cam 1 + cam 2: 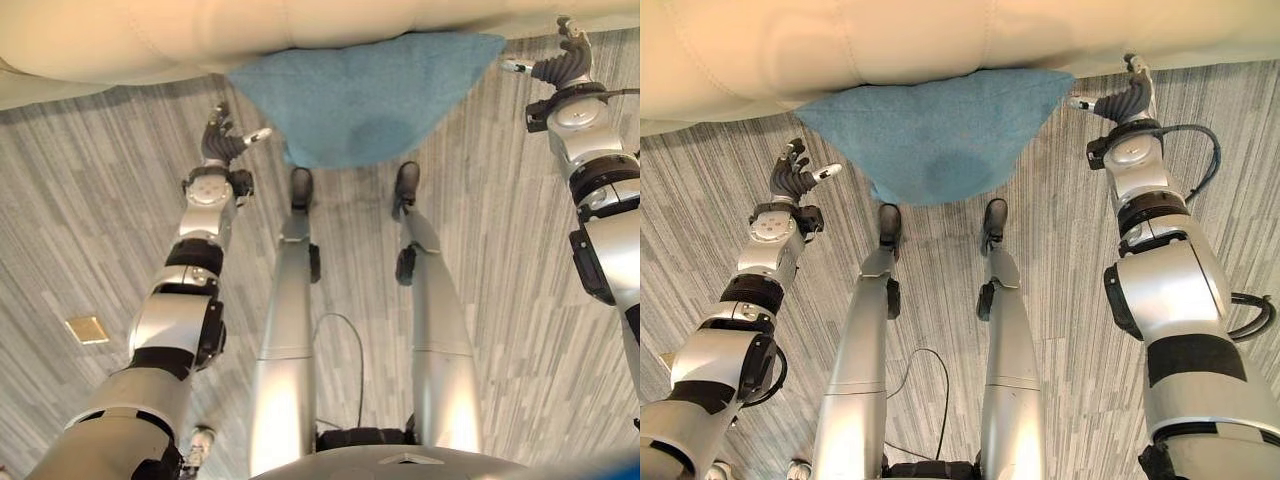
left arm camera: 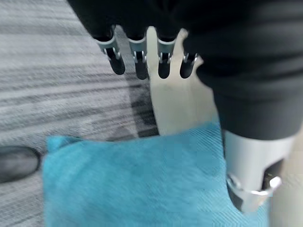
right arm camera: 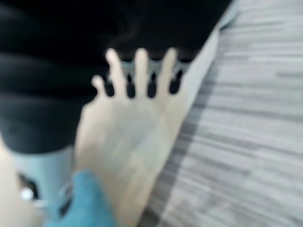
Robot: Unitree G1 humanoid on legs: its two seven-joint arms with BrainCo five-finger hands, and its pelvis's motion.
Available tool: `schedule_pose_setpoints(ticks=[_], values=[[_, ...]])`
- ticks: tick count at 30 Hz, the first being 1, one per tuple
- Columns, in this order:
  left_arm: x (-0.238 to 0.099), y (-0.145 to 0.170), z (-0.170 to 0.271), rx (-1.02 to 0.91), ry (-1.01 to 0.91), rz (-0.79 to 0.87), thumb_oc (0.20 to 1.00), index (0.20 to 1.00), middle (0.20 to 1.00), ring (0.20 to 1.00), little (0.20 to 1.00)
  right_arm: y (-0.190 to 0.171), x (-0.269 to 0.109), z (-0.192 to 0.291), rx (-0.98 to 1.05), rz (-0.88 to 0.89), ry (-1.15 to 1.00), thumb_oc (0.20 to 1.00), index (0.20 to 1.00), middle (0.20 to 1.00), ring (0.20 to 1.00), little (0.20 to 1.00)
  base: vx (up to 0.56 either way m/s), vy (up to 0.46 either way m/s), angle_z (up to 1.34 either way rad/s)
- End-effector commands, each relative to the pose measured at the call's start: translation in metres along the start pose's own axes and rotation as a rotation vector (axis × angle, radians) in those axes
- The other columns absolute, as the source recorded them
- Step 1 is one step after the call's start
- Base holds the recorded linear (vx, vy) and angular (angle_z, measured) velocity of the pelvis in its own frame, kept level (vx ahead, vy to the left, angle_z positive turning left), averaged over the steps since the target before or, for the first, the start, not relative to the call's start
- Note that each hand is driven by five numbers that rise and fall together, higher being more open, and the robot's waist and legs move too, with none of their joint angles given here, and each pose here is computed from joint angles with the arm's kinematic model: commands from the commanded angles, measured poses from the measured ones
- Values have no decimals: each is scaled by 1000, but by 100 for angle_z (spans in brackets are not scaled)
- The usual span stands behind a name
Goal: Pick up all the scattered cushions and arrange them neatly on the sofa.
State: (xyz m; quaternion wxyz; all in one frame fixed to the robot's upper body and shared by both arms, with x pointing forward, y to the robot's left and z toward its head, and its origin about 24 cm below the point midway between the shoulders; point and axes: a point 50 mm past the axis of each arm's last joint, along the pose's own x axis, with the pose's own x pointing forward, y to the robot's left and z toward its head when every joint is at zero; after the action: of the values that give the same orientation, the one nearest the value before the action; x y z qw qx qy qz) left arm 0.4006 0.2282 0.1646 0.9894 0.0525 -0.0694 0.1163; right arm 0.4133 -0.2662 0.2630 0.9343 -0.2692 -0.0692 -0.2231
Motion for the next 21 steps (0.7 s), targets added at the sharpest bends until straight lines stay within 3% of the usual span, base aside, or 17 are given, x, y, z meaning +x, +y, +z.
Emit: schedule_pose_setpoints(ticks=[1, 9, 21], values=[[-2, 8, 0, -54, -21, 43, 1000, 1000, 1000, 1000, 1000, -8, 0, -12, -49, 7, 44, 1000, 1000, 1000, 1000, 1000, 3, -37, 2], [8, -15, 29, -60, -78, -19, 1000, 1000, 1000, 1000, 1000, 8, -5, -24, -72, 85, 91, 1000, 1000, 1000, 1000, 1000, 17, -23, 6], [21, -36, 44, -26, -14, -67, 1000, 1000, 1000, 1000, 1000, 61, -13, 23, -68, 253, -71, 1000, 1000, 1000, 1000, 1000, 24, -13, 5]])
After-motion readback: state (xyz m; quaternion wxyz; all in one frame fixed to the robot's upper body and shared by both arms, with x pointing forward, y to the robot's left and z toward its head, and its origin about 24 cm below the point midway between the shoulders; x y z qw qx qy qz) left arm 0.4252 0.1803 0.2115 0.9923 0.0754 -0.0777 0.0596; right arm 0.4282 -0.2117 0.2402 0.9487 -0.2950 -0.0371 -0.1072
